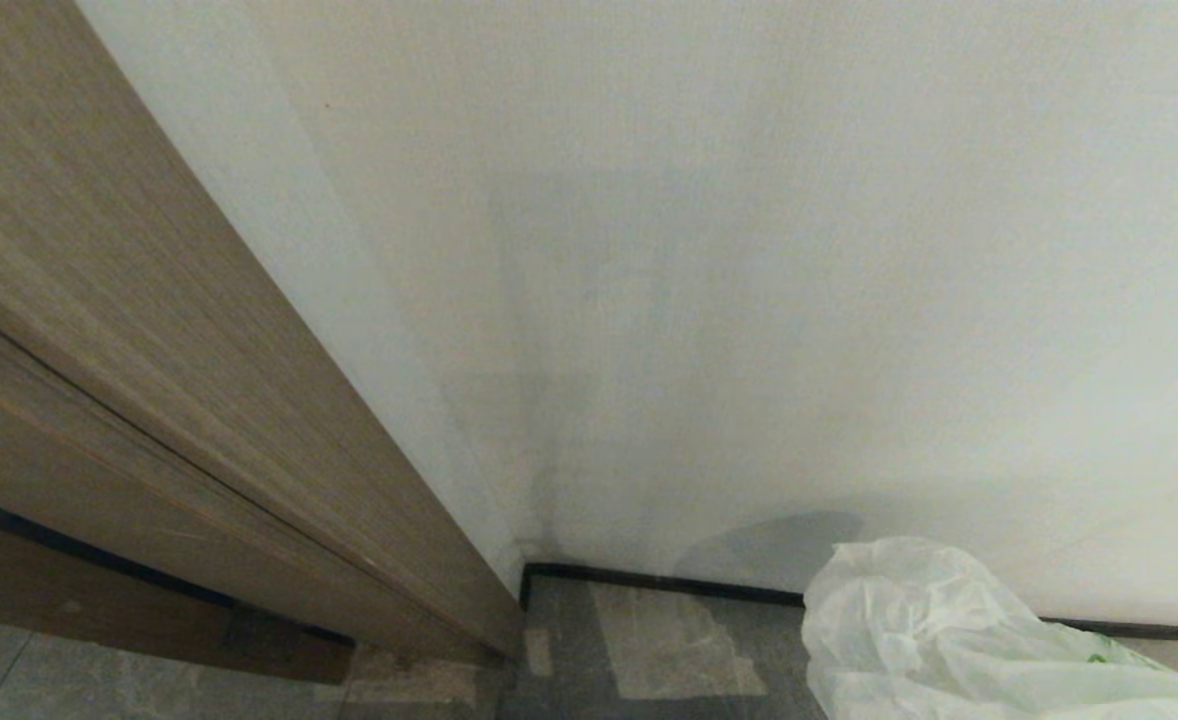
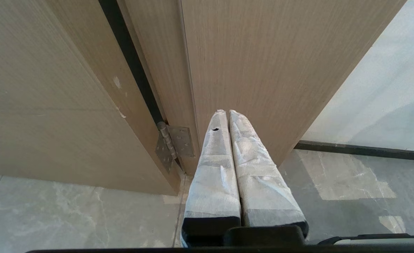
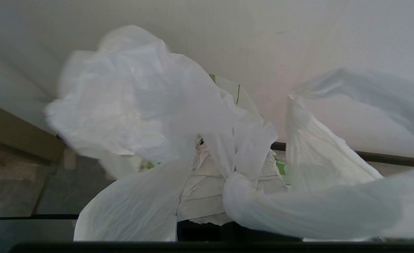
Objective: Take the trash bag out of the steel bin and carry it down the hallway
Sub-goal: Put the trash bag at the door
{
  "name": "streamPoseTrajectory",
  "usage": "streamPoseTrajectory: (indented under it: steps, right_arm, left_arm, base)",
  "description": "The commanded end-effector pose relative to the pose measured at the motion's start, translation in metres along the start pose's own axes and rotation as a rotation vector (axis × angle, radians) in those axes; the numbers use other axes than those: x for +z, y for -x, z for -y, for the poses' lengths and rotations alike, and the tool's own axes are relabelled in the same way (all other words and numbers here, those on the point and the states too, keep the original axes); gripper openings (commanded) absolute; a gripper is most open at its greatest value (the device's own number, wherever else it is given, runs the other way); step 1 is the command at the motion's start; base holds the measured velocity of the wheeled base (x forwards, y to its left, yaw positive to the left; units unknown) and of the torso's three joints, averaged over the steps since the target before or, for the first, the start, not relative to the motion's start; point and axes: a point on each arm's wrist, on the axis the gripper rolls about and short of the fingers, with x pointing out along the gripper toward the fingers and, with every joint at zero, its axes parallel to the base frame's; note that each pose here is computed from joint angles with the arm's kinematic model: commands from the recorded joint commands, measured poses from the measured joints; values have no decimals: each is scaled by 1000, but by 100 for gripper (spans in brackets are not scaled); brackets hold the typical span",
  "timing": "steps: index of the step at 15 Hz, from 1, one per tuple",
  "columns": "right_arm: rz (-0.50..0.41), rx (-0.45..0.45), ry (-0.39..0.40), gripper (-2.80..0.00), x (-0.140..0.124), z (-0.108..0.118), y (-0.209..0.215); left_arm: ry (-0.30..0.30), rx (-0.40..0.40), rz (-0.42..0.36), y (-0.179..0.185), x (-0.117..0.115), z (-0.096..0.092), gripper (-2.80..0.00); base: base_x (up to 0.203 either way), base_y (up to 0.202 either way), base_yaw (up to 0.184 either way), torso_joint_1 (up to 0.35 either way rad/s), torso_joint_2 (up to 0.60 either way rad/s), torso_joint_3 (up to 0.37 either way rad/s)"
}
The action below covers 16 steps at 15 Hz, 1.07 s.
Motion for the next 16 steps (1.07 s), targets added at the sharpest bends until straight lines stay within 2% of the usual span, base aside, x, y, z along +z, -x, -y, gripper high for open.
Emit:
streamPoseTrajectory:
  steps: [1, 3, 5, 9, 16]
  right_arm:
    - [1, 2, 1, -280, 0, 0, 0]
    - [37, 3, 10, -280, 13, 0, 4]
    - [31, 7, 23, -280, 33, 0, 13]
    - [-264, 19, 67, -280, 58, 1, 30]
    - [-806, 94, 183, -280, 104, 2, -24]
  left_arm:
    - [-1, -1, 1, 0, 0, 0, -280]
    - [-1, -1, 1, 0, 0, 0, -280]
    - [-1, 0, 2, 0, 0, 0, -280]
    - [-1, 1, 1, 0, 0, 0, -280]
    - [-1, 1, 1, 0, 0, 0, -280]
  base:
    - [0, 0, 0, 0, 0, 0]
    - [0, 0, 0, 0, 0, 0]
    - [0, 0, 0, 0, 0, 0]
    - [0, 0, 0, 0, 0, 0]
    - [0, 0, 0, 0, 0, 0]
